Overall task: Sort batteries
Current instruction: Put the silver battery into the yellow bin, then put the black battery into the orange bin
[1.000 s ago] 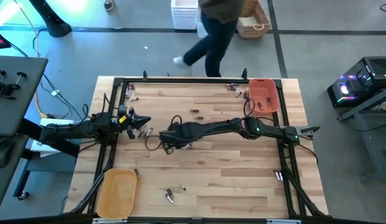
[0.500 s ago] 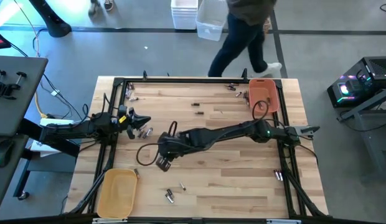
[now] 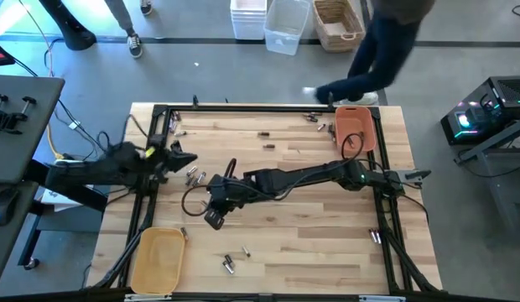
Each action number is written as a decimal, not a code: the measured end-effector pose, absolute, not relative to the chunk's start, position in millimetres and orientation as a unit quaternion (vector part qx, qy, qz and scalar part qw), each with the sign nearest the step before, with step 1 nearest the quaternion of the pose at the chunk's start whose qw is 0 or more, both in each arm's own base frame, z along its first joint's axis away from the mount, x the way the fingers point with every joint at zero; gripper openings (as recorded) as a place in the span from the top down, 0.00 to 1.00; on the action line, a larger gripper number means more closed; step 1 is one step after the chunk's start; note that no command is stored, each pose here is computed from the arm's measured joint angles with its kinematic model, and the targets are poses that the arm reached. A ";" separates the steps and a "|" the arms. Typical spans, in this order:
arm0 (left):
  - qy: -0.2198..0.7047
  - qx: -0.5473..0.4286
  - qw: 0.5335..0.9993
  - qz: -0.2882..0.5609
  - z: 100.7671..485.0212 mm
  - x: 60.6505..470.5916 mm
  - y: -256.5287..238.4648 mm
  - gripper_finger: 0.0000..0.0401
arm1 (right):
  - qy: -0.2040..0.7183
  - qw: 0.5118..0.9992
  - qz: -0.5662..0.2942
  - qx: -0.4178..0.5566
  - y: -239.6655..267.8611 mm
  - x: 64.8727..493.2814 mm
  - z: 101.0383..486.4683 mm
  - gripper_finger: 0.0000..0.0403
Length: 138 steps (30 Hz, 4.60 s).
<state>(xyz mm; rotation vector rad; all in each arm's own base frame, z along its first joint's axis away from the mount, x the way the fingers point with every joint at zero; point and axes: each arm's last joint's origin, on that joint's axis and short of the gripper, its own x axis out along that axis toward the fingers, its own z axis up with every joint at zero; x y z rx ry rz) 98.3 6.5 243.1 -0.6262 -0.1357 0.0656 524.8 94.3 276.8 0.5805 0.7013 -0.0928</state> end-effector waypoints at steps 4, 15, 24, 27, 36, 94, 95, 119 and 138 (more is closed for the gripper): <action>0.145 -0.294 0.945 -0.008 277.0 97.5 -2.5 1.00 | 0.338 0.900 -0.071 0.265 85.7 514.5 293.6 0.96; 0.621 -0.264 0.738 -0.001 270.6 118.4 -59.6 1.00 | 0.354 0.905 -0.145 0.185 49.1 475.7 342.7 0.96; 0.686 -0.258 0.680 0.014 244.2 121.4 -136.6 1.00 | 0.377 0.902 -0.147 0.149 44.3 465.2 348.8 0.96; 0.690 -0.264 0.673 0.018 228.6 123.6 -154.2 1.00 | 0.379 0.902 -0.146 0.144 44.3 465.0 348.6 0.96; 0.708 -0.247 0.658 0.071 186.0 150.0 -175.7 1.00 | 0.384 0.903 -0.135 0.138 42.8 465.1 348.4 0.96; 0.340 -0.350 0.856 0.170 332.3 102.0 -68.1 1.00 | 0.247 0.926 0.041 0.282 126.7 547.7 179.0 0.81; 0.341 -0.349 0.856 0.170 332.3 102.0 -68.0 1.00 | 0.244 0.928 0.042 0.277 126.8 547.9 179.5 0.76; 0.520 -0.165 0.795 0.264 297.8 163.0 -6.7 1.00 | 0.297 0.940 -0.120 0.114 21.4 430.9 376.2 0.38; 0.513 -0.250 0.820 -0.026 273.7 242.9 -29.5 0.85 | 0.483 0.873 0.048 0.052 -72.3 376.3 351.4 0.38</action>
